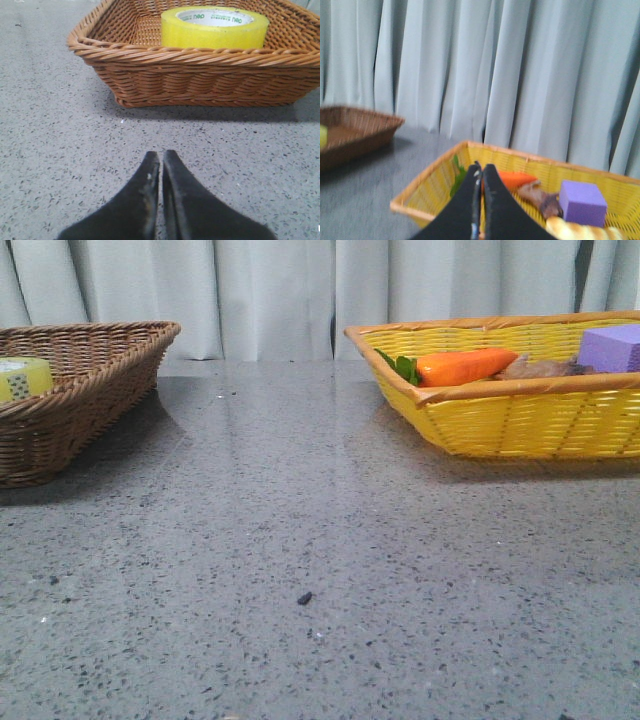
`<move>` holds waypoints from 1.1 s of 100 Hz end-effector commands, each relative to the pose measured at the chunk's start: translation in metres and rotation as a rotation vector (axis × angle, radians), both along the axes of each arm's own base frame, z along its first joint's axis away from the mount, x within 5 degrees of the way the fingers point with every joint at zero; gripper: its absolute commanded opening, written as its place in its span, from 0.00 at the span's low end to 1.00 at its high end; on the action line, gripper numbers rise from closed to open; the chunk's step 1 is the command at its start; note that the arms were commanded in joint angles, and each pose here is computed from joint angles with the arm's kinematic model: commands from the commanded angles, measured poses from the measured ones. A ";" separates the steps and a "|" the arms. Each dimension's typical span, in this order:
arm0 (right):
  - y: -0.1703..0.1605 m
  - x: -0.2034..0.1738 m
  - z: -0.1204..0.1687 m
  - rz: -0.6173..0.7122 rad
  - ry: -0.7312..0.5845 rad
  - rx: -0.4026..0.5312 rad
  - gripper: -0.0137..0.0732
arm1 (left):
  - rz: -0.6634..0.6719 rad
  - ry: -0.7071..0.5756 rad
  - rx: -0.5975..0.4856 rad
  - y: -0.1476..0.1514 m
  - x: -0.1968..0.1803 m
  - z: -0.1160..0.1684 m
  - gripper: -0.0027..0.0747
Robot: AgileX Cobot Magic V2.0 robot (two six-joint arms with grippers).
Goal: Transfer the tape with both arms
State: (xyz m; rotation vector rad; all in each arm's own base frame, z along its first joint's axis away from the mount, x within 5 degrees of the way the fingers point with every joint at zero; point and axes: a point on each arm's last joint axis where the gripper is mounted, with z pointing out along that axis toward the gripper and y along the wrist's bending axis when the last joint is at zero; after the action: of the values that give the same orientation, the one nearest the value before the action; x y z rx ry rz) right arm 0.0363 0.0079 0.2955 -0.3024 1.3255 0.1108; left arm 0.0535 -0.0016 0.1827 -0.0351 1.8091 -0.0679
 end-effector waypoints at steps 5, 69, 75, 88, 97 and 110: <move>0.004 0.003 -0.001 -0.029 -0.170 0.117 0.07 | 0.004 -0.072 -0.014 0.000 -0.001 0.003 0.01; -0.014 0.019 -0.103 -0.387 0.276 0.162 0.07 | 0.004 -0.072 -0.015 0.000 -0.001 0.003 0.01; -0.015 0.018 -0.110 -0.395 0.349 0.152 0.07 | 0.004 -0.072 -0.015 0.000 -0.001 0.003 0.01; -0.015 0.016 -0.120 -0.405 0.457 0.144 0.07 | 0.004 -0.072 -0.015 0.000 -0.001 0.003 0.01; -0.015 0.016 -0.120 -0.405 0.457 0.144 0.07 | 0.004 -0.072 -0.015 0.000 -0.001 0.003 0.01; -0.015 0.016 -0.120 -0.405 0.457 0.144 0.07 | 0.004 -0.072 -0.015 0.000 -0.001 0.003 0.01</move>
State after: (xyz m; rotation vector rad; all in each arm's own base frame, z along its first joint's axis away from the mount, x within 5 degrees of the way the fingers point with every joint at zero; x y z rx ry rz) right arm 0.0530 -0.0064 0.1808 0.1390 1.8079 -0.0532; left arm 0.0534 -0.0016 0.1825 -0.0351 1.8109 -0.0679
